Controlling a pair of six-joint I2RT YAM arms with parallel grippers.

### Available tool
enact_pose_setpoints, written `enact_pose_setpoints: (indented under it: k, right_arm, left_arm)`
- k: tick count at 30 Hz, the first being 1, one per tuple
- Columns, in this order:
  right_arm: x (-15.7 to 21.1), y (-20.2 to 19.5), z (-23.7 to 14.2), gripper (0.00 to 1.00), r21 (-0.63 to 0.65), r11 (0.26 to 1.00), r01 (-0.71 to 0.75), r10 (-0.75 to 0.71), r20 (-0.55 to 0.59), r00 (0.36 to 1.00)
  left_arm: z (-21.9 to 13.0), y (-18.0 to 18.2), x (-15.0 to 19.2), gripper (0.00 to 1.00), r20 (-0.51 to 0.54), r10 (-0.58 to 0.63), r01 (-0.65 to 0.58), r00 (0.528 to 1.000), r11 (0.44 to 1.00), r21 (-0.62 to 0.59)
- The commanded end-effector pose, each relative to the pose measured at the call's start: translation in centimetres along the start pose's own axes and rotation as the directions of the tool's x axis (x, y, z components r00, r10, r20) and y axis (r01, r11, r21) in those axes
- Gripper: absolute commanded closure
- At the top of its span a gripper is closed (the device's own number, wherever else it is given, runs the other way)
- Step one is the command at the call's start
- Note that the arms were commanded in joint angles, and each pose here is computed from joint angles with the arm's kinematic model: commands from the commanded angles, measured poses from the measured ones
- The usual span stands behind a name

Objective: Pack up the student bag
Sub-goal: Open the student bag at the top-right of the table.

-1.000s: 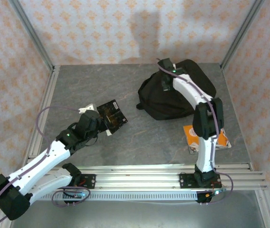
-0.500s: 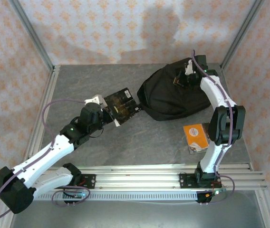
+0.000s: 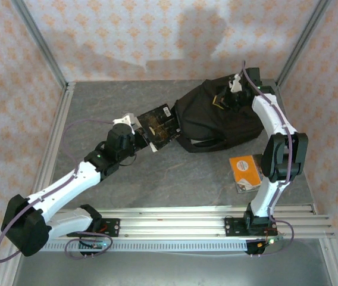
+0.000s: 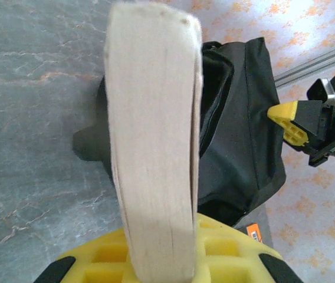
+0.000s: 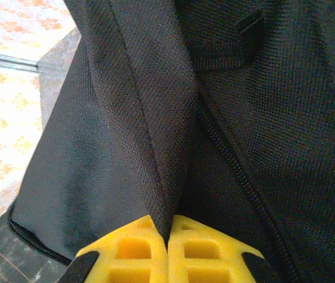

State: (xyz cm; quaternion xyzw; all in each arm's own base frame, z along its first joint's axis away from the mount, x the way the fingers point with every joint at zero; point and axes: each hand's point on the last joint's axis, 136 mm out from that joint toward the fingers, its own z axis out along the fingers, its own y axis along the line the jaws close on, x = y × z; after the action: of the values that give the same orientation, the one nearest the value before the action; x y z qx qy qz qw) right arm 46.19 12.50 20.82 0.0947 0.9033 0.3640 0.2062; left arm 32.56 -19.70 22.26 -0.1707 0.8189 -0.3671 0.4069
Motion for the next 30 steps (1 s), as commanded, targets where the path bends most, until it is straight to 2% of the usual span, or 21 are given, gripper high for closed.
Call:
enact_pose_setpoints:
  k: [1, 4, 8, 11, 14, 17, 22, 27, 30]
  right_arm:
    - [-0.4, 4.5, -2.3, 1.0, -0.139, 0.99, 0.04, -0.04, 0.003, 0.999]
    - [-0.3, 4.5, -2.5, 1.0, -0.131, 0.99, 0.048, -0.048, -0.001, 0.999]
    - [0.0, 4.6, -2.6, 1.0, -0.136, 0.989, 0.05, -0.051, -0.009, 0.999]
    - [0.3, 4.8, -2.3, 1.0, -0.166, 0.986, 0.034, -0.038, -0.022, 0.999]
    - [0.3, 4.2, -2.0, 1.0, -0.151, 0.988, 0.017, -0.019, -0.016, 1.0]
    - [0.4, 3.0, -1.9, 0.98, -0.06, 0.998, 0.008, -0.007, 0.017, 1.0]
    - [-0.4, 0.7, -3.9, 0.76, 0.202, 0.978, 0.044, -0.079, 0.168, 0.983]
    - [0.0, 0.3, -6.0, 0.73, 0.419, 0.9, 0.119, -0.232, 0.229, 0.946]
    - [0.8, 2.4, -6.1, 0.7, 0.361, 0.924, 0.124, -0.22, 0.237, 0.946]
  left_arm:
    - [-0.2, -5.0, -3.3, 1.0, 0.101, 0.015, -0.032, 0.995, 0.984, 0.175]
    - [0.1, -4.6, -3.2, 1.0, 0.09, 0.066, -0.077, 0.994, 0.988, 0.133]
    - [-0.6, -3.7, -4.1, 1.0, 0.139, 0.119, -0.129, 0.983, 0.989, 0.067]
    - [0.0, -4.8, -3.6, 1.0, 0.115, 0.094, -0.11, 0.989, 0.984, 0.138]
    - [1.7, -6.8, -2.1, 1.0, 0.028, 0.023, -0.029, 0.999, 0.964, 0.264]
    - [3.3, -7.9, -1.0, 1.0, -0.049, -0.064, 0.078, 0.997, 0.931, 0.358]
    - [3.9, -9.1, -0.7, 1.0, -0.091, -0.119, 0.147, 0.989, 0.888, 0.436]
    - [2.9, -10.2, -1.2, 1.0, -0.072, -0.122, 0.142, 0.99, 0.862, 0.487]
    - [2.6, -10.4, -1.2, 1.0, -0.066, -0.119, 0.136, 0.991, 0.855, 0.5]
